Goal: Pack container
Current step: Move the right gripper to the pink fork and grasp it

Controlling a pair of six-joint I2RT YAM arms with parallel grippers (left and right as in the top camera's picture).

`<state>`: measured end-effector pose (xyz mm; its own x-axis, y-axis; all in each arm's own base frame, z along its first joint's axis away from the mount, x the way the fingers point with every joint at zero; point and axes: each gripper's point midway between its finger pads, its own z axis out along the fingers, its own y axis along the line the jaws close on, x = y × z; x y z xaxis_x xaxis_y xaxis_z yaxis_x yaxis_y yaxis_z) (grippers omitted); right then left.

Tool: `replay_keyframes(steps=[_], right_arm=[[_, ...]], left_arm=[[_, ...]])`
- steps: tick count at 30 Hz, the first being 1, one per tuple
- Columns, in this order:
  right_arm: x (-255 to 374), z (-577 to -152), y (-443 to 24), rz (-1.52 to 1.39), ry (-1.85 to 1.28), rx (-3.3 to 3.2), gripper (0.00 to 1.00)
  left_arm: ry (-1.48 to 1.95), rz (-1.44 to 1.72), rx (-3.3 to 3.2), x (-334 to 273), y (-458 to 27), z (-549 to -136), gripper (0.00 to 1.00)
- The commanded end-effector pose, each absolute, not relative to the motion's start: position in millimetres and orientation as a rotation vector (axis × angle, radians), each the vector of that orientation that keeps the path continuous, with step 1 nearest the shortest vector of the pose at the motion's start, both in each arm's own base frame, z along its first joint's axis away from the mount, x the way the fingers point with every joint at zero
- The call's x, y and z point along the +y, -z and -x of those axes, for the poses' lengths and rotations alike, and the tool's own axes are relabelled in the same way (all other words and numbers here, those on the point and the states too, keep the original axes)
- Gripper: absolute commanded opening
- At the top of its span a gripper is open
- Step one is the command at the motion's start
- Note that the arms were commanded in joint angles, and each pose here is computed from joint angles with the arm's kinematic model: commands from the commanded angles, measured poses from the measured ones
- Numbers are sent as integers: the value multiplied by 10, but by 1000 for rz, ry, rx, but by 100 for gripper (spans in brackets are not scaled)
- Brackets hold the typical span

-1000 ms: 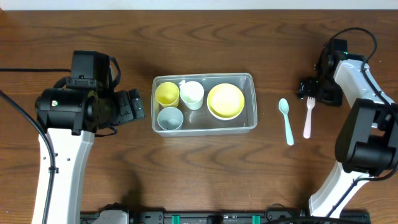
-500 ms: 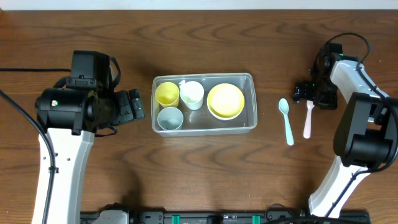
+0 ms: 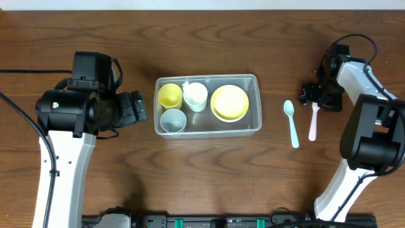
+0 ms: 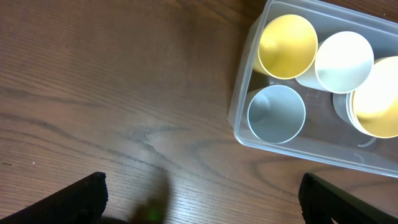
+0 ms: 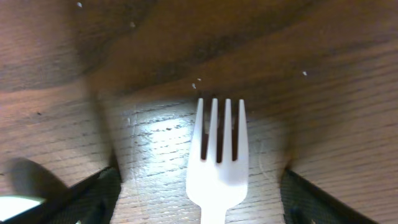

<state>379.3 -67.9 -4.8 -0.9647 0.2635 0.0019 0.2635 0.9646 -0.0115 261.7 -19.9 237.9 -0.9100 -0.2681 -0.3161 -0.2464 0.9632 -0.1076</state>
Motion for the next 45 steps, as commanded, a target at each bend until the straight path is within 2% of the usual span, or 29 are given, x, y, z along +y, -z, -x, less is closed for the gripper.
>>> replay_keyframes(steps=[1,9,14,22,29,34,37,40,45], right_arm=[[-715,-3676,181,426,-24,-3063,75],[-717,-3682,181,427,-25,-3066,47],[-719,-3694,181,427,-25,-3070,37],[-720,-3696,181,428,-25,-3071,33],[-720,-3702,181,428,-25,-3074,25],[-720,-3702,177,427,-25,-3074,17],[-716,-3707,145,426,-24,-3074,8],[-721,-3762,-16,434,-26,-3097,1],[-658,-3915,-582,400,14,-3207,1]], left_arm=[[72,360,2786,-170,-2371,-2606,98],[72,360,2786,-170,-2371,-2605,98],[72,360,2786,-170,-2371,-2605,98],[72,360,2786,-170,-2371,-2605,98],[72,360,2786,-170,-2371,-2605,98],[72,360,2786,-170,-2371,-2606,98],[72,360,2786,-170,-2371,-2605,98],[72,360,2786,-170,-2371,-2606,98],[72,360,2786,-170,-2371,-2605,98]])
